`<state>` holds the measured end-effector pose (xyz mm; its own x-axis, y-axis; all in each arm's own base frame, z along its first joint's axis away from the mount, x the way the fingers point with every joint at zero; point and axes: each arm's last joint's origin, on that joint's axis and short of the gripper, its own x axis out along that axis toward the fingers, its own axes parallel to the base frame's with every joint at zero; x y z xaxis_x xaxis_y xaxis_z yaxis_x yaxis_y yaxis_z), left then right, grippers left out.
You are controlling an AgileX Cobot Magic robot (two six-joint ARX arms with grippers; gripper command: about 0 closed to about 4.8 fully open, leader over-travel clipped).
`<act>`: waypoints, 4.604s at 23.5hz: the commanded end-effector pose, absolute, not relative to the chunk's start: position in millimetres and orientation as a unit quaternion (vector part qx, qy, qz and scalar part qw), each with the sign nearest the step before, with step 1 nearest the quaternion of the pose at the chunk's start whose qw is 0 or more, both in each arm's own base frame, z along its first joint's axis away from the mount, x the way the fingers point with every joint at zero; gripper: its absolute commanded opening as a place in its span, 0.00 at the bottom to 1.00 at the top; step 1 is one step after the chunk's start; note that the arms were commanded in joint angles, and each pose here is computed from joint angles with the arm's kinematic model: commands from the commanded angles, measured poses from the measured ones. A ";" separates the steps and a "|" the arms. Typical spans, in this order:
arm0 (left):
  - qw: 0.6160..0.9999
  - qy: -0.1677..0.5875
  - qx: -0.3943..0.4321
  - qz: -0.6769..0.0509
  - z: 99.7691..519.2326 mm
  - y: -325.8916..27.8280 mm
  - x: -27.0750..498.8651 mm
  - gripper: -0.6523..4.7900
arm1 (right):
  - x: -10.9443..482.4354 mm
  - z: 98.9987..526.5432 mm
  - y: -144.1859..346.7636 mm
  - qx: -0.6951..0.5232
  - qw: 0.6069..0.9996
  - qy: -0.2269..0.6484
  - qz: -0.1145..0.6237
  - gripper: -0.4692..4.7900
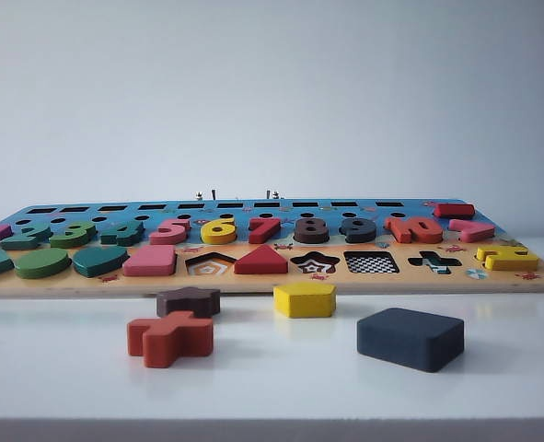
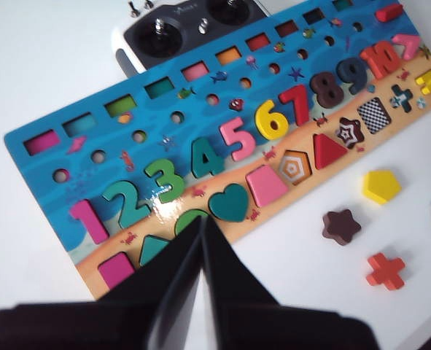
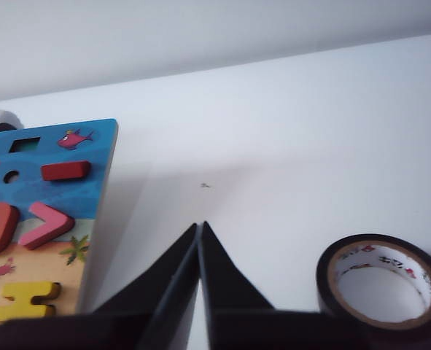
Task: Insert the cube into the slot.
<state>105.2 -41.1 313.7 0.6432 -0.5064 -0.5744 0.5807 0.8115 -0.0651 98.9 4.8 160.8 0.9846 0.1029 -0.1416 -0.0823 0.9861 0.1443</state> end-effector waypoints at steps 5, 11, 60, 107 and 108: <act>0.872 0.352 0.061 -0.335 315.6 -47.3 103.8 0.16 | 111.4 185.4 19.2 0.061 0.988 0.117 0.079 0.08; 0.846 0.378 0.058 -0.372 325.9 -56.9 110.8 0.16 | 131.0 224.1 49.3 0.041 0.973 0.153 0.167 0.08; 0.824 0.366 0.031 -0.431 343.7 -65.3 121.0 0.16 | 124.8 234.1 213.2 -0.218 0.698 0.582 0.356 0.72; 0.825 0.364 0.031 -0.431 343.8 -65.3 121.2 0.16 | 138.5 246.2 222.1 -0.286 0.712 0.536 0.352 0.28; 0.825 0.364 0.031 -0.431 343.8 -65.3 121.2 0.16 | 140.5 250.1 222.5 -0.295 0.713 0.526 0.357 0.28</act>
<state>120.9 -65.1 341.2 0.3538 -0.6782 -0.6441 0.7247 0.6342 -0.2696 137.7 223.3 244.1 0.1619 0.1951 -0.9673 -0.7983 0.6021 -0.0122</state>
